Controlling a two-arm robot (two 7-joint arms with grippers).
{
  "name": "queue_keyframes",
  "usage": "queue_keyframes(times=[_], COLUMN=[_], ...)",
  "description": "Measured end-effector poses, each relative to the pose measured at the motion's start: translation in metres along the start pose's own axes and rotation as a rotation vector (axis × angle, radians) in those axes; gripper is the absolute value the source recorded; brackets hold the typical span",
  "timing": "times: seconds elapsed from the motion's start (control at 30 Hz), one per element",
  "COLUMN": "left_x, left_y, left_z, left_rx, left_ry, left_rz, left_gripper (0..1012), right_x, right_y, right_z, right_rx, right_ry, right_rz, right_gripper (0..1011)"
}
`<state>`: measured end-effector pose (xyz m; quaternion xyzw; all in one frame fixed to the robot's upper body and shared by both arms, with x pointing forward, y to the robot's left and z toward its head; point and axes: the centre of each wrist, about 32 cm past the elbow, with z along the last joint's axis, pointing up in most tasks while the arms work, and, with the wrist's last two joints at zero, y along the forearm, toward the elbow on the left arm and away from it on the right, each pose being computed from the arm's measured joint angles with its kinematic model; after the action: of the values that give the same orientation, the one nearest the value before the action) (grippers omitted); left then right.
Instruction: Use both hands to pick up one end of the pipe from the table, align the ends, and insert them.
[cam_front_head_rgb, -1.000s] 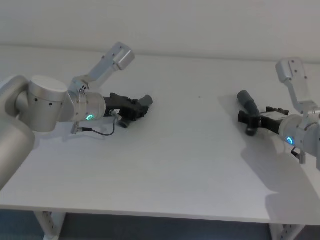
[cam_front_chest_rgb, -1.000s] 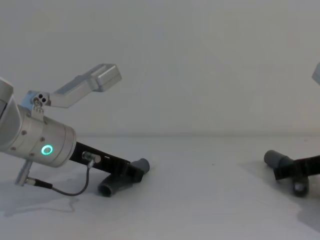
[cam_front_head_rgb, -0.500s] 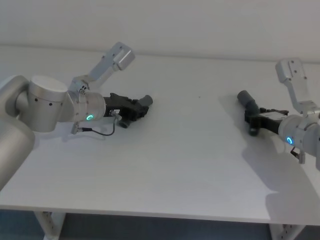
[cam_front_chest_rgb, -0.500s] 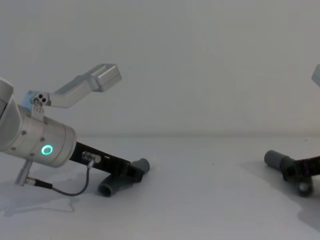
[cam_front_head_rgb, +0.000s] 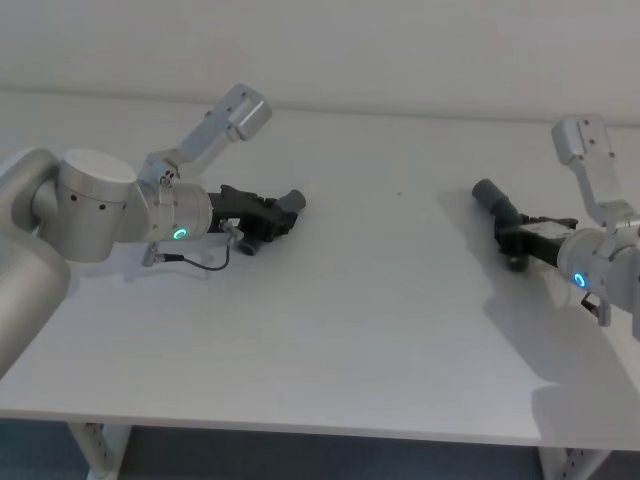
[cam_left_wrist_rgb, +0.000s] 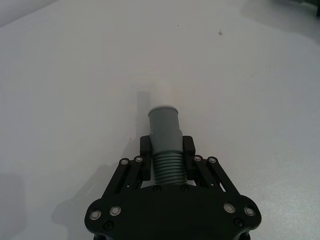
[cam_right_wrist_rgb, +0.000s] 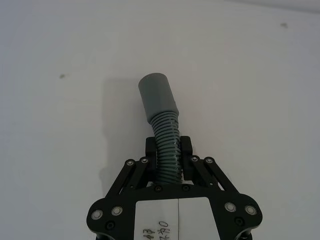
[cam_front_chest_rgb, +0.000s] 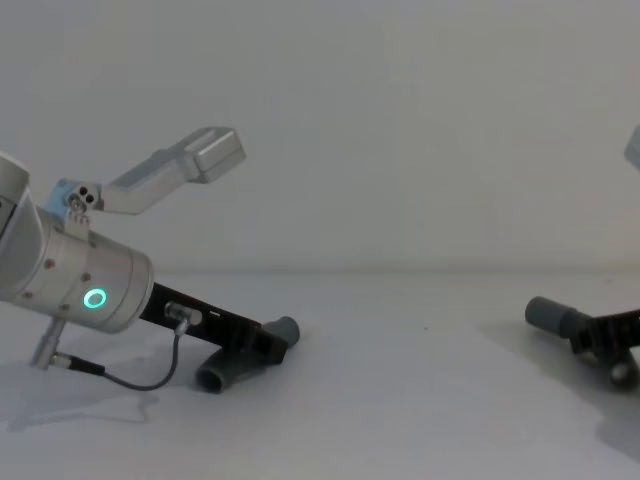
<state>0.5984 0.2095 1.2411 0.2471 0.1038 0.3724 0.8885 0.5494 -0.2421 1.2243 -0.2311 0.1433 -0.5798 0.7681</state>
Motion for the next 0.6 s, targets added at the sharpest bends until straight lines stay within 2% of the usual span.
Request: queue_keyframes(times=[0.13,0.33,0.43,0.5,0.53,0.57,0.6], left_x=[0.0009,0.0036,0.0054,0.0057,0.0076,0.0076,0.0085], left_y=[0.0015,0.0092,0.0169,0.0183,0.0246,0.0246,0.0280], left_z=[0.0021,0.0102,0.0181,0.0197,0.0254,0.0254,0.0286], left_rx=[0.006,0.006,0.003,0.002,-0.001,-0.001,-0.003], left_ry=[-0.024,-0.090,-0.147,-0.158,-0.204,-0.204,-0.229], left_rz=[0.002,-0.001,-0.005,-0.006,-0.011,-0.011,-0.018], left_gripper=[358,358,358,358,358,358,358], right_x=[0.000,0.001,0.003,0.004,0.006,0.007,0.008], right_y=[-0.002,-0.007,-0.010,-0.012,-0.015,-0.016,-0.018], right_z=[0.001,0.005,0.008,0.009,0.011,0.012,0.013], right_rx=[0.028,0.094,0.130,0.152,0.181,0.193,0.211], right_ry=[-0.002,-0.015,-0.026,-0.034,-0.046,-0.052,-0.061], right_rz=[0.007,0.024,0.035,0.044,0.056,0.063,0.074], right_gripper=[270,269,269,270,270,269,270])
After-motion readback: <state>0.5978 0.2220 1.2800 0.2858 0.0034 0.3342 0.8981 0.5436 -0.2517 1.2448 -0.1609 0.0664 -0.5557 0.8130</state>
